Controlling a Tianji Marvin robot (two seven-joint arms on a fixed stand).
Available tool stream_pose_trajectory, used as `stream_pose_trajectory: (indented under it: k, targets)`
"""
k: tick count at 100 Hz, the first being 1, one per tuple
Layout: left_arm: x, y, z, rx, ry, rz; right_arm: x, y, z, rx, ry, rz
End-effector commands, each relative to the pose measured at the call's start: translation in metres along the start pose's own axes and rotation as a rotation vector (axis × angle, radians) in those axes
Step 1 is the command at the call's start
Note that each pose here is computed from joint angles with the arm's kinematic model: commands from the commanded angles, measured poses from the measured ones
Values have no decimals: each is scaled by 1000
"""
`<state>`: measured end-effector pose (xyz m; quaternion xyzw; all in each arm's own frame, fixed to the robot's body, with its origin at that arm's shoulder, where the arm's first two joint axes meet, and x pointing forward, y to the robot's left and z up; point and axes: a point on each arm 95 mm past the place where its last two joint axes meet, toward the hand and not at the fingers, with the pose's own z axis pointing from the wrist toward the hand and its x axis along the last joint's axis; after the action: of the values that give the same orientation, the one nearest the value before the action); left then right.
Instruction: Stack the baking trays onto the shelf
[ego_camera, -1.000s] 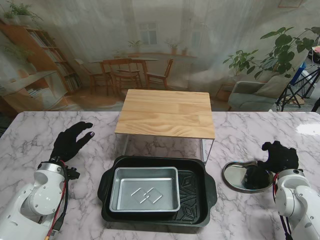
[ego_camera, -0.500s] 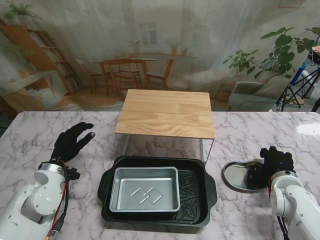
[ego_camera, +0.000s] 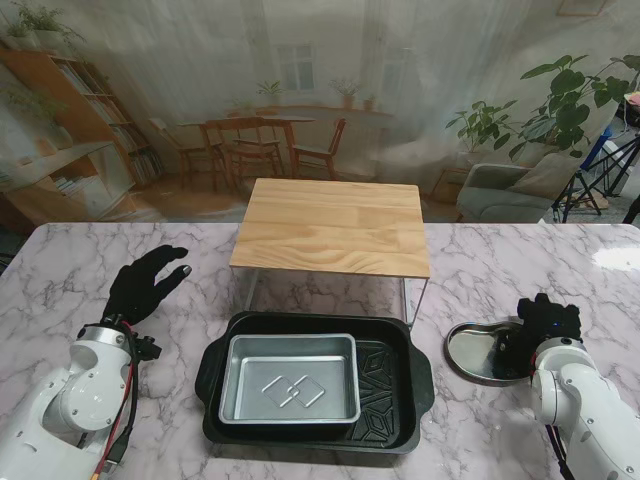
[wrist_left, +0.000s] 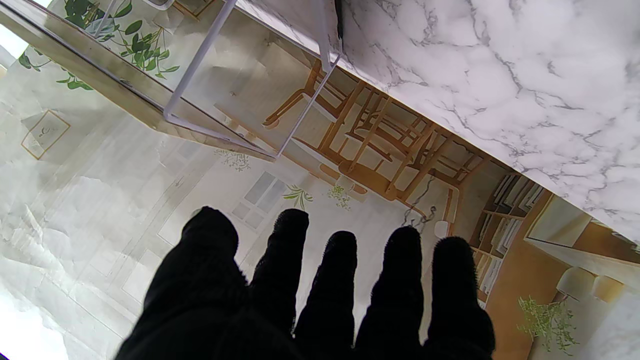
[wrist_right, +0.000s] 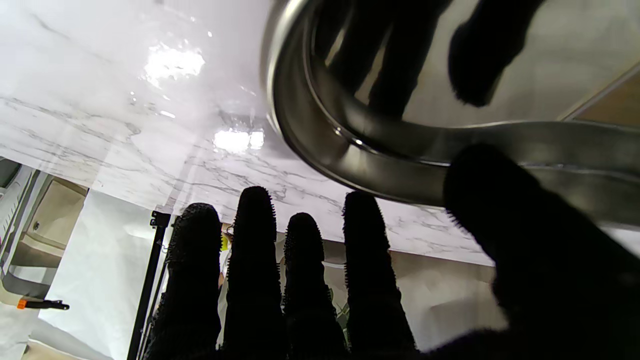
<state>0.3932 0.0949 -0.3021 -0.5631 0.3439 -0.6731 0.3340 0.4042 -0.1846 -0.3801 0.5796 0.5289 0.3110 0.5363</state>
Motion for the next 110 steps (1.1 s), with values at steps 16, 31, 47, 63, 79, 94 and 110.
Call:
stream_pose_trajectory:
  k: [16, 31, 47, 63, 79, 94, 110]
  targets:
    - [2, 2, 0, -17, 0, -3, 4, -10, -1, 31, -15, 16]
    - [2, 3, 0, -17, -1, -3, 7, -16, -1, 42, -26, 42]
    - [2, 3, 0, -16, -1, -2, 9, -21, -2, 52, -38, 61]
    - [2, 3, 0, -17, -2, -1, 11, -25, -2, 84, -65, 80]
    - [2, 3, 0, -16, -1, -1, 13, -27, -3, 92, -78, 102]
    - [2, 3, 0, -16, -1, -2, 13, -27, -3, 76, -76, 124]
    - [2, 3, 0, -17, -2, -2, 12, -27, -5, 93, -70, 184]
